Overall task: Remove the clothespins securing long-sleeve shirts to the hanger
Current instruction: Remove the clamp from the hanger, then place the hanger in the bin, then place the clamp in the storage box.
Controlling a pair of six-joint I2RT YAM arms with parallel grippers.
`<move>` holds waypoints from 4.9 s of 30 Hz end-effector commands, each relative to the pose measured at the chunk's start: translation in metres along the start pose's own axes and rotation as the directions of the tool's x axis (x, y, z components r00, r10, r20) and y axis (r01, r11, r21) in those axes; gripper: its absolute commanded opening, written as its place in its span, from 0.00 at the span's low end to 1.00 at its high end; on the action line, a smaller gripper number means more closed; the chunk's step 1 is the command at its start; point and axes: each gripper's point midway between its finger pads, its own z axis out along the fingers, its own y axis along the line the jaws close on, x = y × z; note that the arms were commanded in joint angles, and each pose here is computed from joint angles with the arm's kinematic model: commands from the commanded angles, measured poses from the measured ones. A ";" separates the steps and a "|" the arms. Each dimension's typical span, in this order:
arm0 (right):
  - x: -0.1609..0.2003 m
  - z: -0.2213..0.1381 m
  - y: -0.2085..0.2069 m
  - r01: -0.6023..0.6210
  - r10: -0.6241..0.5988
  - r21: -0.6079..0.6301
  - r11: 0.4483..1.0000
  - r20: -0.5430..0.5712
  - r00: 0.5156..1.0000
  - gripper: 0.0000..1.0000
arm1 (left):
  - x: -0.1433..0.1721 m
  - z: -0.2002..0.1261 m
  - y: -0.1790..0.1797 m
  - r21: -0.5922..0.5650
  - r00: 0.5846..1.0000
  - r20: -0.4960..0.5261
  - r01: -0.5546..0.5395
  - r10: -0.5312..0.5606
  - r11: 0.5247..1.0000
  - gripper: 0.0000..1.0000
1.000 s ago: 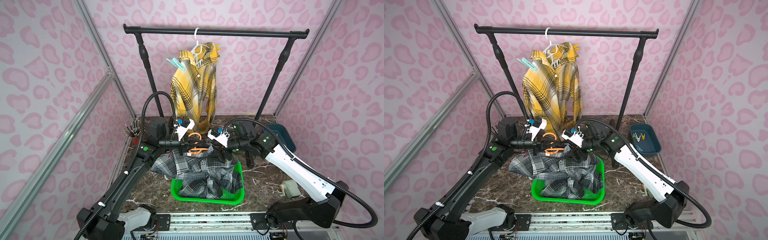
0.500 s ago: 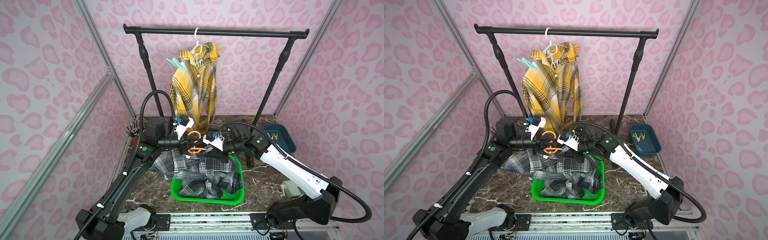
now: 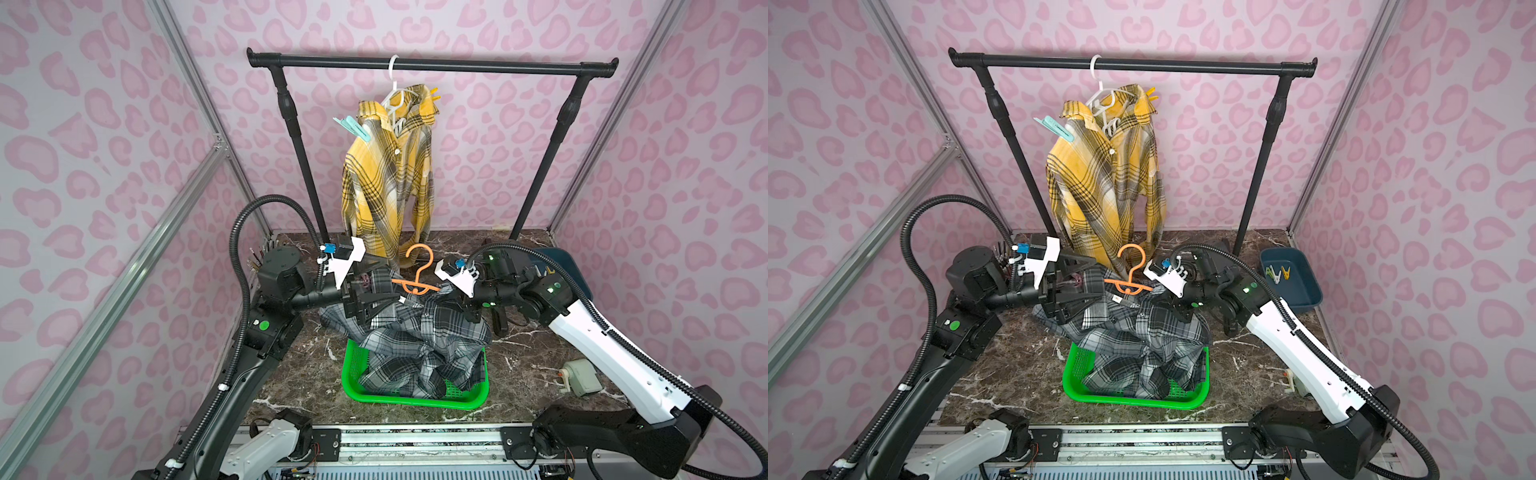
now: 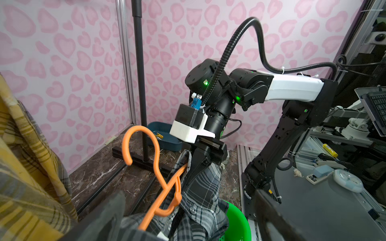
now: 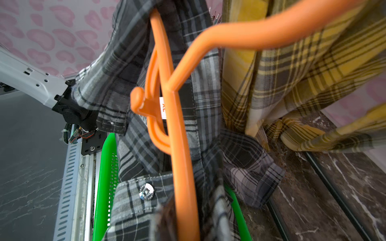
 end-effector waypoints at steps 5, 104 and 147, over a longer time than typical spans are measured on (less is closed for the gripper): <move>-0.001 -0.015 -0.003 -0.015 0.016 -0.026 1.000 0.056 0.998 0.00 | -0.004 -0.011 0.004 -0.059 0.993 -0.006 -0.119 0.119 0.991 0.98; 0.114 0.065 0.037 -0.228 0.215 -0.017 0.973 -0.274 0.937 0.45 | -0.002 -0.008 0.005 0.022 0.996 0.062 -0.070 0.069 0.997 0.03; -0.142 0.052 0.022 0.022 -0.239 0.501 0.865 0.374 0.896 0.64 | 0.015 0.013 0.075 -0.326 0.963 0.107 0.269 -0.247 0.906 0.03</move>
